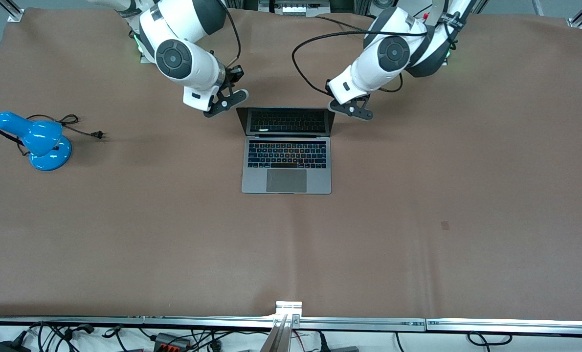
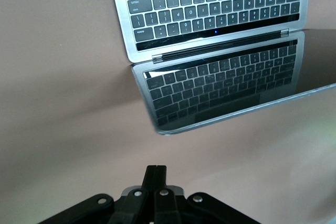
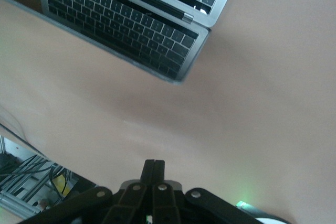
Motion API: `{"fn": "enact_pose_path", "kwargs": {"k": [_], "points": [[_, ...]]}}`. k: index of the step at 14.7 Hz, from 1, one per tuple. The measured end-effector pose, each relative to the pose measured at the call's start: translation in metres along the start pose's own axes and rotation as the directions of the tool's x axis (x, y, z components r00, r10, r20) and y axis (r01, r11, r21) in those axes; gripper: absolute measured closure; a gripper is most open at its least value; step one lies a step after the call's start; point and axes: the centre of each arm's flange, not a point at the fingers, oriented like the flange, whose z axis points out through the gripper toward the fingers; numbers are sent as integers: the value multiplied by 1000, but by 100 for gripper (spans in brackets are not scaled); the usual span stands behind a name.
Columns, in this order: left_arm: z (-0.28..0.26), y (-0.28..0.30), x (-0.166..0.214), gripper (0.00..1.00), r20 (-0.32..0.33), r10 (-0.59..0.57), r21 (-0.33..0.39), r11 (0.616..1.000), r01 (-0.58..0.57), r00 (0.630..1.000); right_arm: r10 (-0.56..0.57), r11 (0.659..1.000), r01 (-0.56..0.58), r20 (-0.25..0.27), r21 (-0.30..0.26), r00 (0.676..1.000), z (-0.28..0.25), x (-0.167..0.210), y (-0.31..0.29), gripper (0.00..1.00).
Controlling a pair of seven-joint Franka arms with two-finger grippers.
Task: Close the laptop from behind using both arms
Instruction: 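Move both grippers over the laptop screen's back edge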
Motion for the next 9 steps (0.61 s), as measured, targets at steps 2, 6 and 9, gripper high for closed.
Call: {"fn": "enact_pose_path", "kwargs": {"k": [2, 6, 9], "points": [[12, 4, -1, 99, 2, -12, -7, 1000, 12, 1000, -3, 1000, 3, -22, -5, 1000, 8, 9, -3, 99], [22, -4, 16, 99, -15, -41, -47, 998, 40, 999, 1, 1000, -2, -86, -7, 996, 14, 23, -4, 99], [14, -6, 32, 99, -27, -59, -79, 995, 57, 998, 17, 1000, -17, -130, -1, 991, 10, 34, 3, 99]]}}
